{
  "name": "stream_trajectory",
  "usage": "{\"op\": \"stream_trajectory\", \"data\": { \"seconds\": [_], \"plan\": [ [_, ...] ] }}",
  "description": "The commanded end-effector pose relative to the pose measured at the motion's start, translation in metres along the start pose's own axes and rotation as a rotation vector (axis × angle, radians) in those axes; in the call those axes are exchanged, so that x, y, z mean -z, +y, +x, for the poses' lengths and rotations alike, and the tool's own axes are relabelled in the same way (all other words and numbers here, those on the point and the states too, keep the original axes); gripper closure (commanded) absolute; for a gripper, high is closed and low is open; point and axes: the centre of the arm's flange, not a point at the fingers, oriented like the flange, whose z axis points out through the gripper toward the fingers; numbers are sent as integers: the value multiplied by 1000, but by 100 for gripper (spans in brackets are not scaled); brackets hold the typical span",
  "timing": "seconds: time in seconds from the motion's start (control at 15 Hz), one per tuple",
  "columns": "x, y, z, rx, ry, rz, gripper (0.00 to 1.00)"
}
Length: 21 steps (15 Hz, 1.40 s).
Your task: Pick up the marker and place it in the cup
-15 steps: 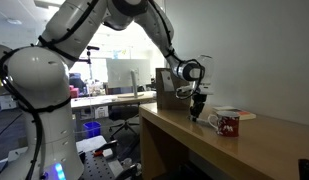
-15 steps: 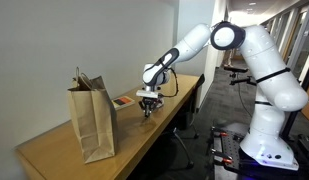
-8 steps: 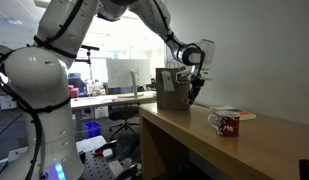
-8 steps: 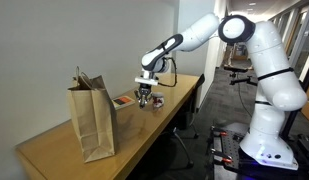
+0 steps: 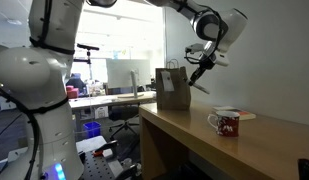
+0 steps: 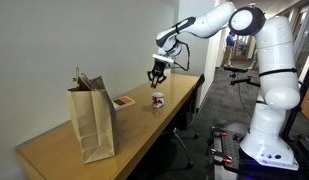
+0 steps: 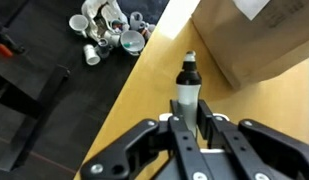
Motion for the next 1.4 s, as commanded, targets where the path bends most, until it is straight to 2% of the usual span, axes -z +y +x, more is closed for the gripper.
{"op": "stream_trajectory", "data": {
  "seconds": [0.0,0.4,0.67,0.93,1.33],
  "plan": [
    [14,8,31,-19,-124,16,95],
    [22,17,102,-24,-230,87,95],
    [22,25,140,-76,-262,117,95],
    [20,33,160,-100,-266,126,95],
    [14,37,167,-156,-262,104,95]
  ]
}}
